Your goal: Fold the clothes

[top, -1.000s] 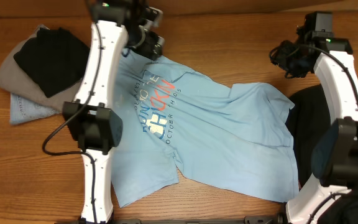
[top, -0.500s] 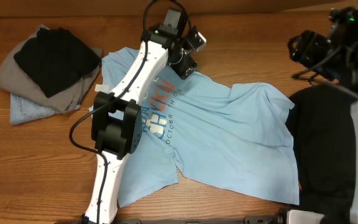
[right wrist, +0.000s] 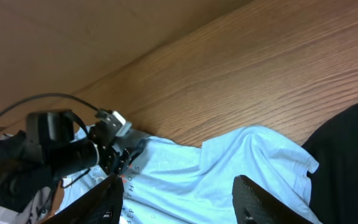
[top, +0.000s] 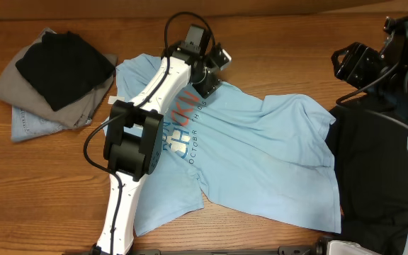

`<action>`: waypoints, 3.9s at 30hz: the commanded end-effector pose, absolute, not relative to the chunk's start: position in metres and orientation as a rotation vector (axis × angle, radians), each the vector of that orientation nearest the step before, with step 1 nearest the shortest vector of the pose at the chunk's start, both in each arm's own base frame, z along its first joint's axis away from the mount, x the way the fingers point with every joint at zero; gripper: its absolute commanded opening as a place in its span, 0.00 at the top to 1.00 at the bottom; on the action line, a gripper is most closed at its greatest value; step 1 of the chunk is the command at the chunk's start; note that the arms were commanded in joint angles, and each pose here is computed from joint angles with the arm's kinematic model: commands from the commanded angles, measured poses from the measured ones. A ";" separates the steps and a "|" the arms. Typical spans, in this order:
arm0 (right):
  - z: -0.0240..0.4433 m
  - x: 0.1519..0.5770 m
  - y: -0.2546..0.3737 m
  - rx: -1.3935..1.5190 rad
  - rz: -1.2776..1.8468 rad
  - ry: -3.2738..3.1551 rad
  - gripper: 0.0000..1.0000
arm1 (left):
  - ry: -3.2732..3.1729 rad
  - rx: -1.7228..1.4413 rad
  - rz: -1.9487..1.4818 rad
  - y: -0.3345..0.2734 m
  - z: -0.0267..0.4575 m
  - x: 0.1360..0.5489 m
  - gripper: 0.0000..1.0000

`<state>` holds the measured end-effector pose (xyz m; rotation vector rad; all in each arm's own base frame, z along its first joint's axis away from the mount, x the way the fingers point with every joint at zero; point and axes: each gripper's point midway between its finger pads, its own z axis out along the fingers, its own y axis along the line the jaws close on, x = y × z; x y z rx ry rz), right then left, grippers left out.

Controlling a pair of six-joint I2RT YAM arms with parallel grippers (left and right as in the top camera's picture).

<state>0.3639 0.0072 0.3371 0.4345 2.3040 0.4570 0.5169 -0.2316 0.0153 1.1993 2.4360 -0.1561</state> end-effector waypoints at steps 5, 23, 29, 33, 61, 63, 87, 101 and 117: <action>0.349 0.359 0.008 0.474 0.480 2.272 0.41 | 2.425 1.200 -0.153 -0.226 -0.004 0.517 0.48; 0.325 0.353 0.005 0.525 0.457 2.355 0.39 | 2.307 0.373 -0.087 -0.098 0.091 0.641 0.95; 0.276 0.366 0.001 0.585 0.429 2.479 0.34 | 2.316 0.396 -0.136 -0.106 0.108 0.638 0.37; 0.228 0.371 0.000 0.652 0.422 2.606 0.34 | 2.332 0.413 -0.133 -0.110 0.136 0.632 0.00; 0.010 0.276 -0.008 1.248 0.288 2.837 0.41 | 2.368 0.209 0.077 -0.036 0.391 0.432 0.00; 0.001 0.274 -0.010 1.264 0.287 2.817 0.41 | 2.372 0.186 0.067 -0.034 0.398 0.417 0.00; 0.065 0.251 -0.050 1.302 -0.019 2.754 0.94 | 2.452 0.021 0.147 -0.004 0.405 0.304 0.00; 0.117 0.227 -0.083 1.436 -0.160 2.558 0.87 | 2.893 -0.188 -0.173 -0.002 0.282 0.282 0.00; 0.118 0.237 -0.084 1.392 -0.129 2.540 0.85 | 3.363 -0.551 -0.245 -0.004 0.109 0.202 0.04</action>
